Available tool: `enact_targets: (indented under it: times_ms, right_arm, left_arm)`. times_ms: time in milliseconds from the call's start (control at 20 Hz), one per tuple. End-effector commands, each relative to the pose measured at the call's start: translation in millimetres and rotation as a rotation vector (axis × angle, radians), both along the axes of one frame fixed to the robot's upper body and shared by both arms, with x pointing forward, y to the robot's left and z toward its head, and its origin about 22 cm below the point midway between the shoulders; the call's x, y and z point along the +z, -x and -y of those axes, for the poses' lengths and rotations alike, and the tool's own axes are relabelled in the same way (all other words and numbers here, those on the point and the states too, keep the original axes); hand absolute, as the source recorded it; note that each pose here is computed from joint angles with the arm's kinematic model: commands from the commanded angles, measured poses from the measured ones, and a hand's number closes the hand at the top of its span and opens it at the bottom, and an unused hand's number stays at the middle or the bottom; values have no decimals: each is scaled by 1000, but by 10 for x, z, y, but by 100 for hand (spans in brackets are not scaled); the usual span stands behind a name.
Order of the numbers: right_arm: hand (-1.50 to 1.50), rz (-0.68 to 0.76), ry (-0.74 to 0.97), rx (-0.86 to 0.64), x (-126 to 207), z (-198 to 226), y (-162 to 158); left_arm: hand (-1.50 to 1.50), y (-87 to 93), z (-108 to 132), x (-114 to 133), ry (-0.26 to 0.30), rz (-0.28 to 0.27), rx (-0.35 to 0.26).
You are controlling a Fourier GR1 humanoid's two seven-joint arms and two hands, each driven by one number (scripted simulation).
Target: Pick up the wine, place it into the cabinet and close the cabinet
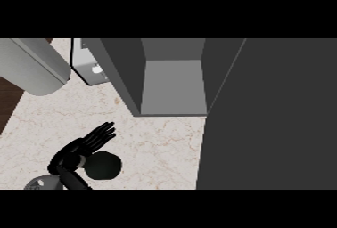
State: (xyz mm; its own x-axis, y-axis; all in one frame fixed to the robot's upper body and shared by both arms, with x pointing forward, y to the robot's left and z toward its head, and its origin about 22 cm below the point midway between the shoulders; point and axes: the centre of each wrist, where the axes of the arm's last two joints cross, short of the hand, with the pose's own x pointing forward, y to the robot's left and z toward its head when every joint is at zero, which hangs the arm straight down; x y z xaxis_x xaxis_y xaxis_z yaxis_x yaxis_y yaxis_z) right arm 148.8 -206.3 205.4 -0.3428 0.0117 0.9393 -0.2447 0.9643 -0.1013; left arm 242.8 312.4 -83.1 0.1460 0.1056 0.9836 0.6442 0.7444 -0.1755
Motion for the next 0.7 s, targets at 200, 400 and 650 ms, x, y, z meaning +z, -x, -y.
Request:
enact_targets:
  times_ms: [200, 400, 650]
  right_arm:
    - [-150, 27, -25, 29, 152, 15, 216]
    - [-150, 55, -38, 12, 131, 68, 327]
    - [-150, 28, -20, 22, 191, -6, 71]
  left_arm:
    - [-150, 34, 76, -175, 109, 11, -96]
    - [-150, 76, 66, -296, 153, -6, -53]
    - [150, -4, 287, -281, 201, -16, -119]
